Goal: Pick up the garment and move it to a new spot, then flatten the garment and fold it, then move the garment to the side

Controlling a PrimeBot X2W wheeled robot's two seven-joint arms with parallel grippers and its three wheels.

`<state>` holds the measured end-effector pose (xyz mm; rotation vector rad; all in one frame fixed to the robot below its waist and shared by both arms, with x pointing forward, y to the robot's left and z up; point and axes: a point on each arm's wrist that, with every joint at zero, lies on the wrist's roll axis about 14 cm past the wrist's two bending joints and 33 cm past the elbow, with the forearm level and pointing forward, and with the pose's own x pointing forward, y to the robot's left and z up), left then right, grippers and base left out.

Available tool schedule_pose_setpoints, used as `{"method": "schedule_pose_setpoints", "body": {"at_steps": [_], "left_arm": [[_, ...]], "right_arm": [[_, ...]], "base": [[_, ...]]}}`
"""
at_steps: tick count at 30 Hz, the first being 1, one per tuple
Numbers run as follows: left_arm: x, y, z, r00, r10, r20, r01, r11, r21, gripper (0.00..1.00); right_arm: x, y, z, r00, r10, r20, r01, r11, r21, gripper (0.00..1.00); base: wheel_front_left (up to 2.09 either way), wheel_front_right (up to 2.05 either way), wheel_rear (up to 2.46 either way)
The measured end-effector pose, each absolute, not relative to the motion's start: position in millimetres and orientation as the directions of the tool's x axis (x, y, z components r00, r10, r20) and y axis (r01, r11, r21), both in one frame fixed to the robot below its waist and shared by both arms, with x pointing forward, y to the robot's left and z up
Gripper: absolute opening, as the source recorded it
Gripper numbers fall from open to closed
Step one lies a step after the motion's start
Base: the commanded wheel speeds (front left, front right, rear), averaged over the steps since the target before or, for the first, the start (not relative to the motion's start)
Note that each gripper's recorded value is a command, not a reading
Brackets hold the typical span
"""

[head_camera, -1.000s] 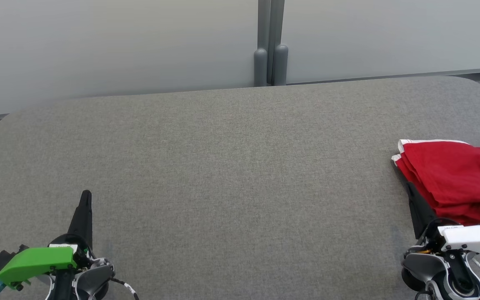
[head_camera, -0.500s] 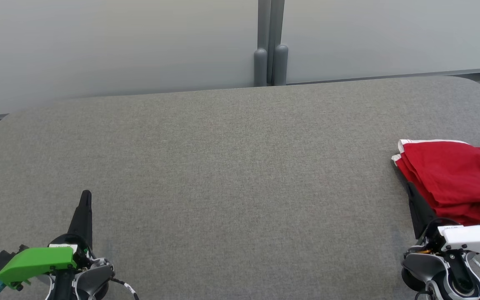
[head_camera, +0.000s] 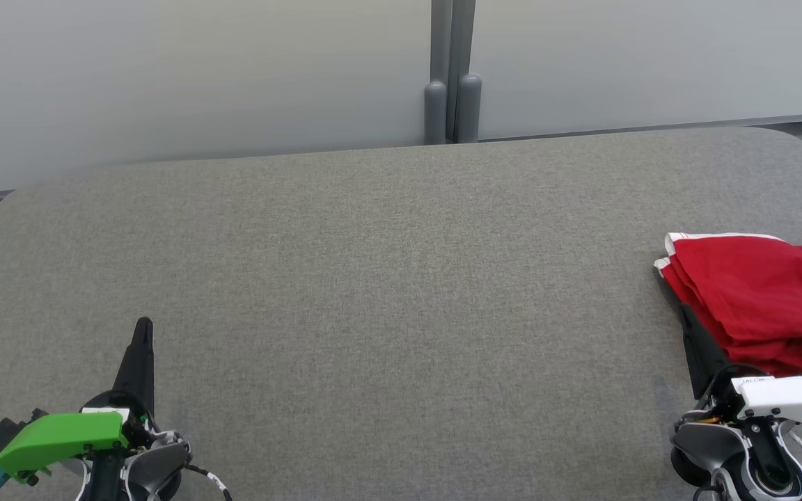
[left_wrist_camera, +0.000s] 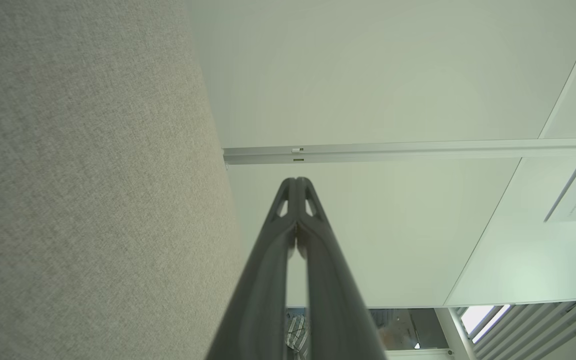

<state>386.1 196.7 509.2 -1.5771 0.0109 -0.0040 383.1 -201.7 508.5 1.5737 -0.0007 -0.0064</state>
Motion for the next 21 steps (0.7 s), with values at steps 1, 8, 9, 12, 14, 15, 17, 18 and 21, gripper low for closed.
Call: {"method": "schedule_pose_setpoints", "body": {"at_steps": [1,8,9,12,14,15,17,18,21], "left_arm": [[386.0,196.7,509.2,1.000,-0.010,-0.004,-0.004,-0.006,-1.000,0.00],[386.0,196.7,509.2,1.000,-0.010,-0.004,-0.004,-0.006,-1.000,0.00],[386.0,196.7,509.2,1.000,-0.010,-0.004,-0.004,-0.006,-1.000,0.00],[386.0,196.7,509.2,1.000,-0.009,-0.004,-0.004,-0.006,-1.000,0.00],[386.0,196.7,509.2,1.000,-0.009,-0.004,-0.004,-0.006,-1.000,0.00],[386.0,196.7,509.2,1.000,-0.009,-0.004,-0.004,-0.006,-1.000,0.00],[386.0,196.7,509.2,1.000,-0.009,-0.004,-0.004,-0.006,-1.000,0.00],[386.0,196.8,509.2,1.000,-0.009,-0.004,-0.004,-0.006,-1.000,0.00],[386.0,196.7,509.2,1.000,-0.009,-0.004,-0.004,-0.006,-1.000,0.00]], "right_arm": [[383.1,-201.7,508.5,1.000,-0.005,-0.004,0.004,-0.003,1.000,0.00],[383.1,-201.7,508.5,1.000,-0.005,-0.004,0.004,-0.003,1.000,0.00],[383.1,-201.7,508.5,1.000,-0.005,-0.004,0.004,-0.003,1.000,0.00],[383.1,-201.7,508.5,1.000,-0.005,-0.004,0.004,-0.003,1.000,0.00],[383.1,-201.7,508.6,1.000,-0.005,-0.003,0.003,-0.003,1.000,0.00],[383.1,-201.7,508.5,1.000,-0.005,-0.004,0.003,-0.003,1.000,0.00],[383.1,-201.7,508.6,1.000,-0.005,-0.003,0.003,-0.003,1.000,0.00],[383.1,-201.7,508.6,1.000,-0.004,-0.003,0.003,-0.003,1.000,0.00],[383.1,-201.7,508.5,1.000,-0.005,-0.004,0.003,-0.003,1.000,0.00]], "base": [[0.00,0.00,0.00],[0.00,0.00,0.00],[0.00,0.00,0.00],[0.00,0.00,0.00],[0.00,0.00,0.00],[0.00,0.00,0.00],[0.00,0.00,0.00],[0.00,0.00,0.00],[0.00,0.00,0.00]]}}
